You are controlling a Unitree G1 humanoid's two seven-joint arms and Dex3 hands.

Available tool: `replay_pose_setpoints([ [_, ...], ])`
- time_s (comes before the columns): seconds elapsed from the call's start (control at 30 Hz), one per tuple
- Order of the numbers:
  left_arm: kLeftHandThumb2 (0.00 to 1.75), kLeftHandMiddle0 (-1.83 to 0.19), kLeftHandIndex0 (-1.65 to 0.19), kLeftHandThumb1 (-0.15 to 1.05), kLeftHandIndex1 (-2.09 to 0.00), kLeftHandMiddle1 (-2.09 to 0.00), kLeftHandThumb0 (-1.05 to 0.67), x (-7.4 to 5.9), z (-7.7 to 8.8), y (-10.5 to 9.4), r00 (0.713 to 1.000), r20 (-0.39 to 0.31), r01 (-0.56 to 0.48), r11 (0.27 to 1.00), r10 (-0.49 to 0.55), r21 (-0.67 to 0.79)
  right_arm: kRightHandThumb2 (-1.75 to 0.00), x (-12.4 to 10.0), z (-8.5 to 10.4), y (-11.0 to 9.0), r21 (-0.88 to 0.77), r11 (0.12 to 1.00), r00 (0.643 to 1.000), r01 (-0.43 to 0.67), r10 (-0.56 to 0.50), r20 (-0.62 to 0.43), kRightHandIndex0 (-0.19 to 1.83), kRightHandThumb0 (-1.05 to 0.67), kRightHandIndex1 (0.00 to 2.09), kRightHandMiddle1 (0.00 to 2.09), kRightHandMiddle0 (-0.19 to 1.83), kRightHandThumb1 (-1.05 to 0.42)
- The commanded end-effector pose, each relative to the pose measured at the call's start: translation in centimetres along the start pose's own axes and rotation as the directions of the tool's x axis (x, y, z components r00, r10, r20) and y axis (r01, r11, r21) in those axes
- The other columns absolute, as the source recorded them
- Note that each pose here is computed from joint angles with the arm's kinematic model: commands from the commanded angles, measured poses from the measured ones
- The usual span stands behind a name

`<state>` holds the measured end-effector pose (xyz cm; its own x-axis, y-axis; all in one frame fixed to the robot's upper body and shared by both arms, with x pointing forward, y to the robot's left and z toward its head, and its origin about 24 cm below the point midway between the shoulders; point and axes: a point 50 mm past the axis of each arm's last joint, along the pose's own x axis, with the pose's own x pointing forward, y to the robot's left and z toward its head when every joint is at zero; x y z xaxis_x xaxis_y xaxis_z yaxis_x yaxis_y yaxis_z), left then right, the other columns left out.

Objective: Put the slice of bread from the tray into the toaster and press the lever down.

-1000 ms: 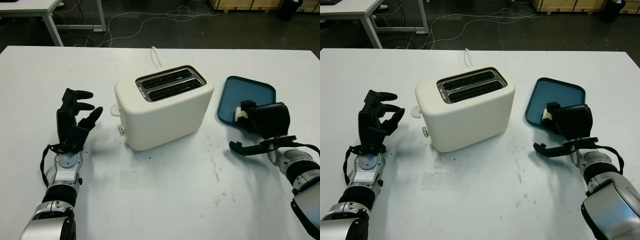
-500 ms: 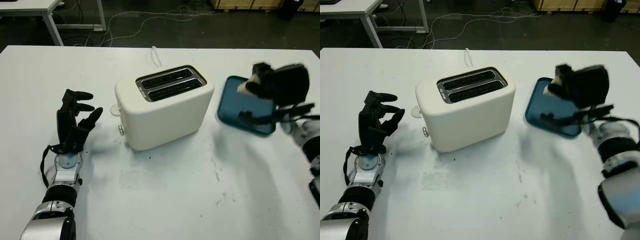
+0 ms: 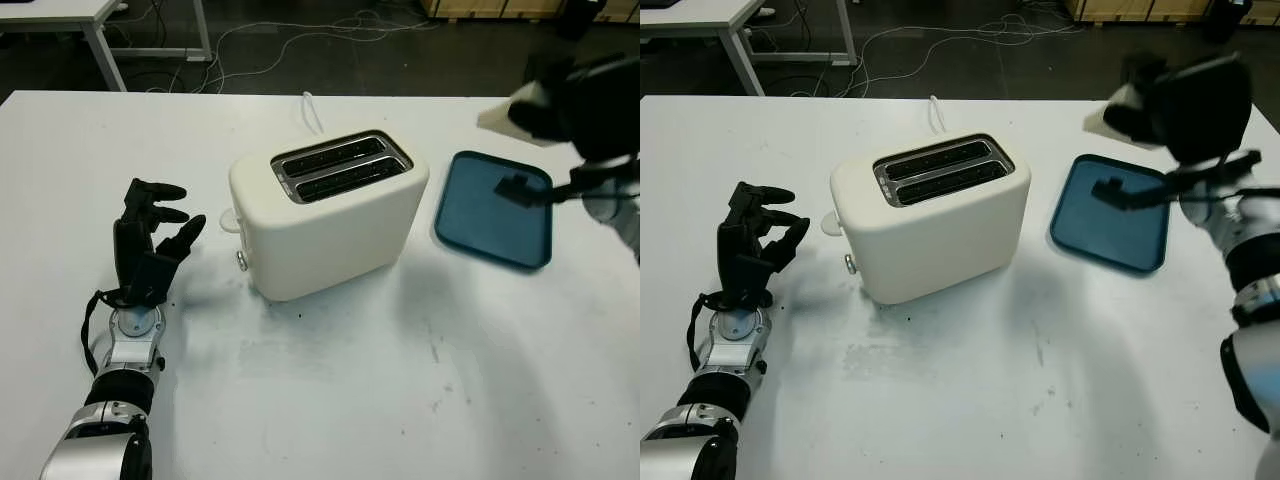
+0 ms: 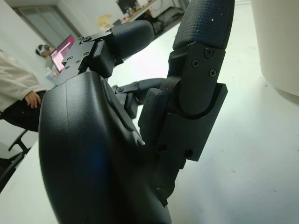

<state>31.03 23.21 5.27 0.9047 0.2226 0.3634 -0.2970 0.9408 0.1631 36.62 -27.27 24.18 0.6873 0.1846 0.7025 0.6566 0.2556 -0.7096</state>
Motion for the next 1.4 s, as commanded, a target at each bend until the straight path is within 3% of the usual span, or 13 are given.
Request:
replay_pose_setpoints([
  [0.0,0.16,-0.34,-0.19,0.92,-1.51,-1.56,-1.05,0.4,0.4,0.1,1.000,0.028,0.005,1.000,-0.005,0.018,-0.85,1.7,0.5,-1.3,0.157,0.988,1.000,0.006,-0.003,-0.016,1.46,-0.73,1.73,1.66,1.00,-0.75],
  [0.1,0.17,-0.35,-0.19,0.92,-1.51,-1.56,-1.05,0.4,0.4,0.1,1.000,0.023,0.003,1.000,-0.004,0.009,-0.63,3.6,1.2,-2.2,0.318,0.947,0.998,-0.047,0.055,-0.017,1.46,-0.84,1.74,1.74,1.23,-0.88],
  [0.23,0.16,-0.35,-0.21,0.92,-1.51,-1.55,-1.05,0.5,0.4,0.0,1.000,0.019,0.000,1.000,0.000,0.008,-0.50,5.9,2.9,-2.8,0.479,0.869,0.992,-0.123,0.118,0.041,1.53,-0.89,1.60,1.67,1.34,-0.89],
  [0.3,0.17,-0.34,-0.21,0.92,-1.51,-1.55,-1.05,0.5,0.4,0.0,1.000,0.021,0.003,1.000,-0.004,0.013,-0.45,6.9,4.0,-2.8,0.565,0.805,0.984,-0.180,0.156,0.090,1.56,-0.86,1.47,1.54,1.40,-0.87],
  [0.4,0.16,-0.34,-0.21,0.92,-1.52,-1.56,-1.05,0.5,0.4,0.0,1.000,0.016,0.000,1.000,0.000,0.005,-0.43,7.6,6.0,-2.2,0.650,0.710,0.963,-0.269,0.194,0.187,1.54,-0.78,1.47,1.52,1.37,-0.84],
  [0.57,0.15,-0.36,-0.23,0.92,-1.52,-1.56,-1.05,0.4,0.3,0.0,1.000,0.014,-0.001,1.000,0.001,-0.001,-0.37,7.5,9.0,-1.3,0.648,0.644,0.910,-0.406,0.222,0.350,1.35,-0.65,1.62,1.66,1.15,-0.87],
  [0.67,0.17,-0.35,-0.21,0.92,-1.52,-1.57,-1.05,0.3,0.3,0.1,1.000,0.022,0.001,1.000,-0.001,0.014,-0.30,7.4,10.4,-0.6,0.654,0.604,0.889,-0.456,0.266,0.374,1.30,-0.57,1.70,1.73,1.06,-0.91],
  [0.77,0.16,-0.35,-0.21,0.92,-1.53,-1.57,-1.05,0.3,0.3,0.0,1.000,0.015,0.000,1.000,0.000,0.005,-0.36,7.2,11.3,0.1,0.661,0.541,0.854,-0.520,0.341,0.393,1.20,-0.49,1.74,1.74,0.95,-0.92],
  [0.97,0.17,-0.34,-0.21,0.92,-1.53,-1.57,-1.05,0.2,0.2,0.1,1.000,0.016,0.001,1.000,-0.001,0.009,-0.41,6.5,12.3,1.3,0.616,0.518,0.804,-0.594,0.406,0.434,1.09,-0.52,1.75,1.75,0.82,-0.92],
  [1.17,0.17,-0.34,-0.19,0.92,-1.54,-1.58,-1.05,0.2,0.1,0.1,1.000,0.010,-0.003,1.000,0.003,0.013,-0.42,6.0,13.6,2.4,0.593,0.479,0.762,-0.647,0.438,0.477,1.10,-0.56,1.75,1.75,0.82,-0.92],
  [1.37,0.15,-0.36,-0.22,0.92,-1.56,-1.59,-1.05,0.2,0.2,-0.2,1.000,0.001,-0.005,1.000,0.005,-0.007,-0.44,5.9,14.5,3.2,0.587,0.463,0.748,-0.664,0.428,0.508,1.10,-0.54,1.75,1.75,0.86,-0.92],
])
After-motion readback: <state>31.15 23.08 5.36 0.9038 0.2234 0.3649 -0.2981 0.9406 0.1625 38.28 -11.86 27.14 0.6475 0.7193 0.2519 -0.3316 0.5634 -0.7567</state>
